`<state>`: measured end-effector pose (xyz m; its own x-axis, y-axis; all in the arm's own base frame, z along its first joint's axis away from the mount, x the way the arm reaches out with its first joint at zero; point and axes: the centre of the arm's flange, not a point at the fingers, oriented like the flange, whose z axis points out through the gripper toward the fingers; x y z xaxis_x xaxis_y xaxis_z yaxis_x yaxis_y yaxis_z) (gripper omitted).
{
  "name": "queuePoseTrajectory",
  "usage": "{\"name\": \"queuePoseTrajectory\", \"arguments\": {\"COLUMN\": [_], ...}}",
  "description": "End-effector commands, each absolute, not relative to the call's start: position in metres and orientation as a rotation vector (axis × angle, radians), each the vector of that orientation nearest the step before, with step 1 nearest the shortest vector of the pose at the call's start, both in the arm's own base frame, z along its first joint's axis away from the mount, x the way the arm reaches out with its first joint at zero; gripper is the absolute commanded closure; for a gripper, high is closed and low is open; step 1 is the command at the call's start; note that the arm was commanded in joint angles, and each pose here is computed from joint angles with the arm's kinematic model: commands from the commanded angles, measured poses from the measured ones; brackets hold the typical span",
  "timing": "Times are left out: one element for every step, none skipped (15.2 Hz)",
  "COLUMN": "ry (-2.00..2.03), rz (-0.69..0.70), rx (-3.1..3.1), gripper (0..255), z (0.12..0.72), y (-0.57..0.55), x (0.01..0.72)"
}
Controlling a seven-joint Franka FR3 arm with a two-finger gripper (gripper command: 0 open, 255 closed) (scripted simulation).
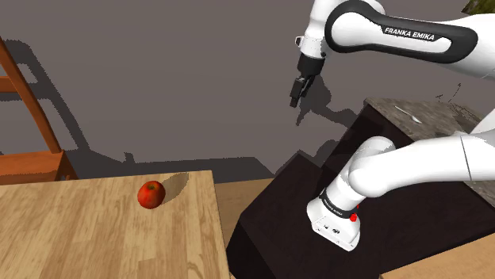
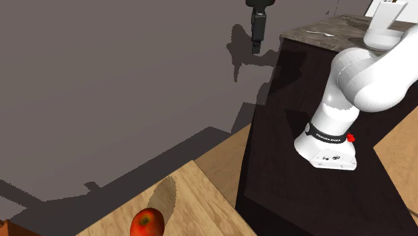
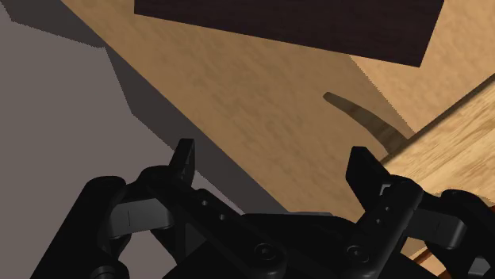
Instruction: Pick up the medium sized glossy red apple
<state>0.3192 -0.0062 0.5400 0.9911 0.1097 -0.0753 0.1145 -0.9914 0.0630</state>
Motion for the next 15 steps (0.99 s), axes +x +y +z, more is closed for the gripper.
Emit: {"name": "queuePoseTrajectory", "arguments": {"ry": [0.173,0.171,0.169,0.167,0.165,0.163,0.161,0.159,0.157,0.155,0.153,0.151,0.149,0.147,0.145], "rz": [-0.110,-0.109,-0.108,-0.107,-0.106,-0.104,-0.103,-0.102,-0.101,-0.100,-0.098,-0.097,-0.096,-0.095,-0.094], "rx": [3.068,3.068,3.069,3.069,3.070,3.070,3.071,3.071,3.072,3.073,3.073,3.074,3.074,3.075,3.075], "gripper": [0,0,0,0,0,0,0,0,0,0,0,0,0,0,0], "z": [0.540,0.535,0.529,0.524,0.518,0.513,0.508,0.502,0.497,0.492,0.486,0.481,0.476,0.470,0.465], "y": [-0.006,0.005,0.016,0.028,0.039,0.050,0.062,0.073,0.084,0.096,0.107,0.118,0.129,0.141,0.152], "x": [0.319,0.323,0.327,0.330,0.334,0.338,0.342,0.346,0.350,0.354,0.358,0.362,0.365,0.369,0.373]}}
